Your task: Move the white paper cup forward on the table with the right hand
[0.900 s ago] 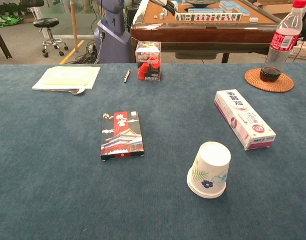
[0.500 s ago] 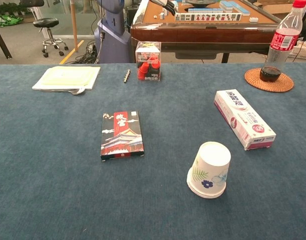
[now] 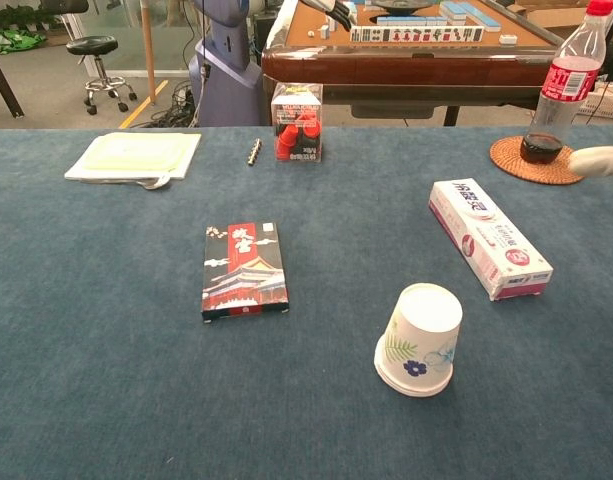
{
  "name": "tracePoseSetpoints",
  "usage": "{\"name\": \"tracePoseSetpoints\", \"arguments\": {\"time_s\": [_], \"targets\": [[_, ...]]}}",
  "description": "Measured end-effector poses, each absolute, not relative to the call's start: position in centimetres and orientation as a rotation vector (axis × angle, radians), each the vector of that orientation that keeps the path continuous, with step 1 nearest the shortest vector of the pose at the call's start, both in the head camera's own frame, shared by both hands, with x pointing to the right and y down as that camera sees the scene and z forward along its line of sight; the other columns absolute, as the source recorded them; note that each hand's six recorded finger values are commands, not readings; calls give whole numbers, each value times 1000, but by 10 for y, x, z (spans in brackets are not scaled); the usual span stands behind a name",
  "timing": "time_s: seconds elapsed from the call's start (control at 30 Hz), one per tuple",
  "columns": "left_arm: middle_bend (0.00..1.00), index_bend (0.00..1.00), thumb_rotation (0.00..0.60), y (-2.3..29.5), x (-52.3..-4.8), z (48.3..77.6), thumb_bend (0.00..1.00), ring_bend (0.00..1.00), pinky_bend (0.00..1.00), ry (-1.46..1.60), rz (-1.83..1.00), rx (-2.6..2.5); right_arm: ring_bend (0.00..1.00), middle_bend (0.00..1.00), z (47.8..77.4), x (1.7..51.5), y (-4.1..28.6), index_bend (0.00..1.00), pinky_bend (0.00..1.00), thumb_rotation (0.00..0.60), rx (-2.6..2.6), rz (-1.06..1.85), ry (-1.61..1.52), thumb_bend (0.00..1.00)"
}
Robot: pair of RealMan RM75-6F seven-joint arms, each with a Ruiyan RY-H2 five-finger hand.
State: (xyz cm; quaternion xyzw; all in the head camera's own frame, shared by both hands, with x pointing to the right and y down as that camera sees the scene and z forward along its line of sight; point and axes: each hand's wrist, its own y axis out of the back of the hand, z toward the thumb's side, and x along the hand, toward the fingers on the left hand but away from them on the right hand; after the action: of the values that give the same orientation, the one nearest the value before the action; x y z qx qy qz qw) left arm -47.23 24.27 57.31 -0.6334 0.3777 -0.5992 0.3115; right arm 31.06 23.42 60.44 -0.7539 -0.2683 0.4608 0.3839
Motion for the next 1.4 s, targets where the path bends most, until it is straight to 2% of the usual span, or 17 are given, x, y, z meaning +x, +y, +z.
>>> {"name": "tracePoseSetpoints", "arguments": {"time_s": [0.23, 0.63, 1.4], "targets": [[503, 537, 600, 243, -474, 573, 162, 517, 610, 998, -1592, -1678, 0, 0, 617, 259, 244, 0, 148, 600, -1973, 1068, -593, 0], [503, 537, 600, 242, -480, 567, 162, 517, 610, 1016, -1609, -1678, 0, 0, 629, 210, 248, 0, 146, 600, -1997, 957, -475, 0], [503, 538, 600, 240, -486, 562, 163, 517, 610, 1043, -1615, -1665, 0, 0, 667, 175, 242, 0, 146, 600, -1992, 971, -387, 0]]}}
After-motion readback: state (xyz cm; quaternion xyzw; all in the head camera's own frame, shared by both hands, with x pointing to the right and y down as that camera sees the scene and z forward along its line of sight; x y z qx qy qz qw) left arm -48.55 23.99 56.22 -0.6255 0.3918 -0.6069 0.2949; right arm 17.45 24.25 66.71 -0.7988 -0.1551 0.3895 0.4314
